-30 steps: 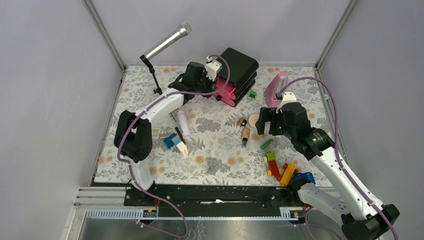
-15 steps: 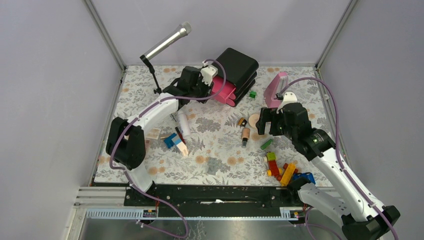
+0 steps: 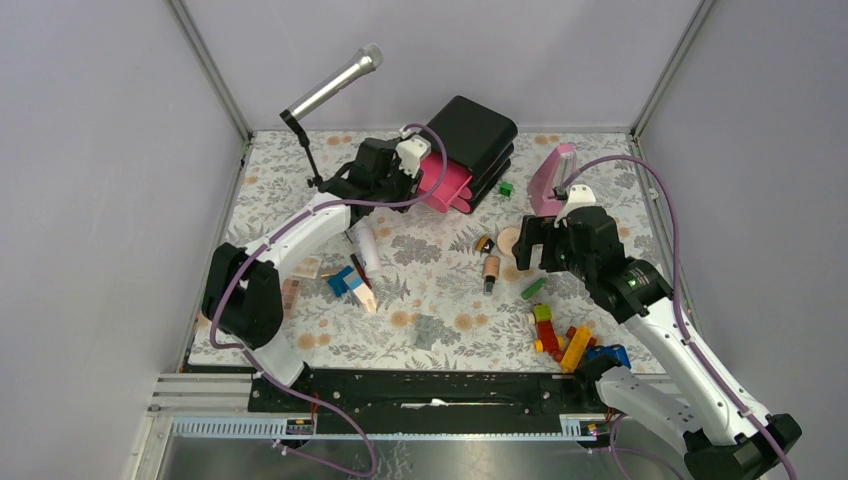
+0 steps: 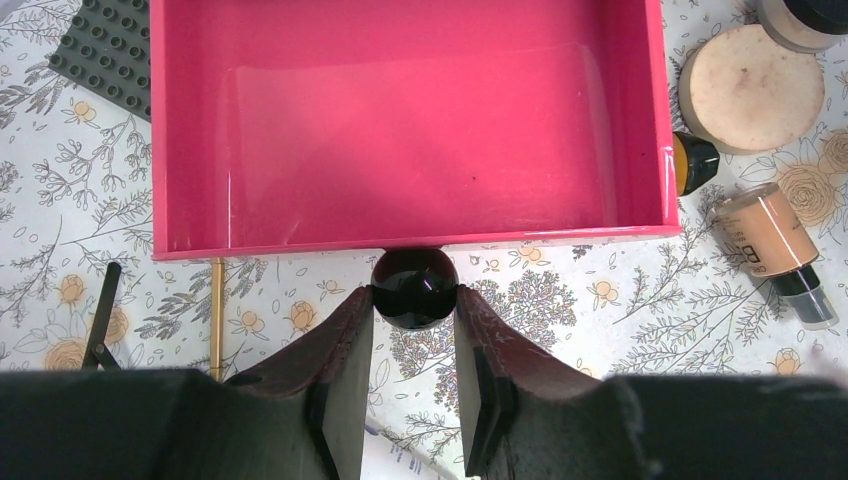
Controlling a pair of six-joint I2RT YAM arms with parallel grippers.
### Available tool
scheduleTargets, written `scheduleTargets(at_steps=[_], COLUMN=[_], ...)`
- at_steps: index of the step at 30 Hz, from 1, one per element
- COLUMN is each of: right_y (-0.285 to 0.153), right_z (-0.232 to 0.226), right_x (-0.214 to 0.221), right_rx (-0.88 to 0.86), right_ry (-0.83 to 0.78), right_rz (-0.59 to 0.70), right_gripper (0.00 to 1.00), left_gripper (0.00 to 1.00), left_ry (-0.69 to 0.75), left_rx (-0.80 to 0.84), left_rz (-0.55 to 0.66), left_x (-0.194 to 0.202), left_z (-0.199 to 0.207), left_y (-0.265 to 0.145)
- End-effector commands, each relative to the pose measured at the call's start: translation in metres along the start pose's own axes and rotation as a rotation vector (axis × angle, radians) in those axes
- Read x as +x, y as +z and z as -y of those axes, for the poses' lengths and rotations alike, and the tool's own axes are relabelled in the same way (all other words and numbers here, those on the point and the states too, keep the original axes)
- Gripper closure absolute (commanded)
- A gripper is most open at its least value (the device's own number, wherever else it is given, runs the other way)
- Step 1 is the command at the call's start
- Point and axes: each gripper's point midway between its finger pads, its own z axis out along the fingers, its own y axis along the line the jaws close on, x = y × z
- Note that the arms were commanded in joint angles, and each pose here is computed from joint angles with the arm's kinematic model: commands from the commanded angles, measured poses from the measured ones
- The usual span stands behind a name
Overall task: Organize the makeup
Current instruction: Open the drawer in the storage box.
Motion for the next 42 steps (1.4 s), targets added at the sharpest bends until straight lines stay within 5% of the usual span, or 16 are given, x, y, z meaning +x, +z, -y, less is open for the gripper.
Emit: scheduleTargets(at_steps=[1,15,24,42], right_y=[-0.004,-0.005,-0.005,-0.005], right_z=[0.001,0.002,0.002,0.002], right_x=[-0.004,-0.003,-0.002,-0.004], right_rx=[0.004,0.006,0.008,0.010], right_ry=[-0.005,-0.001,-0.003,-0.007], right_rz=[0.023,0.022,0.020,0.021], right_gripper=[0.01,0.01,0.01,0.01], left_gripper=[0.86,0.84,0.50,0.41], left_ry=[0.006,0.002,-0.012,-0.025], left_rx=[-0.009,-0.026,-0.029,-0.037], left_rz=[0.103,0.104,0.098,0.141], left_x=[-0.029,-0.023,-0.020,-0.037], left_z=[0.000,-0.001,-0.001,-0.002], left_y=[-0.017,-0.026,-0.019,-0.030])
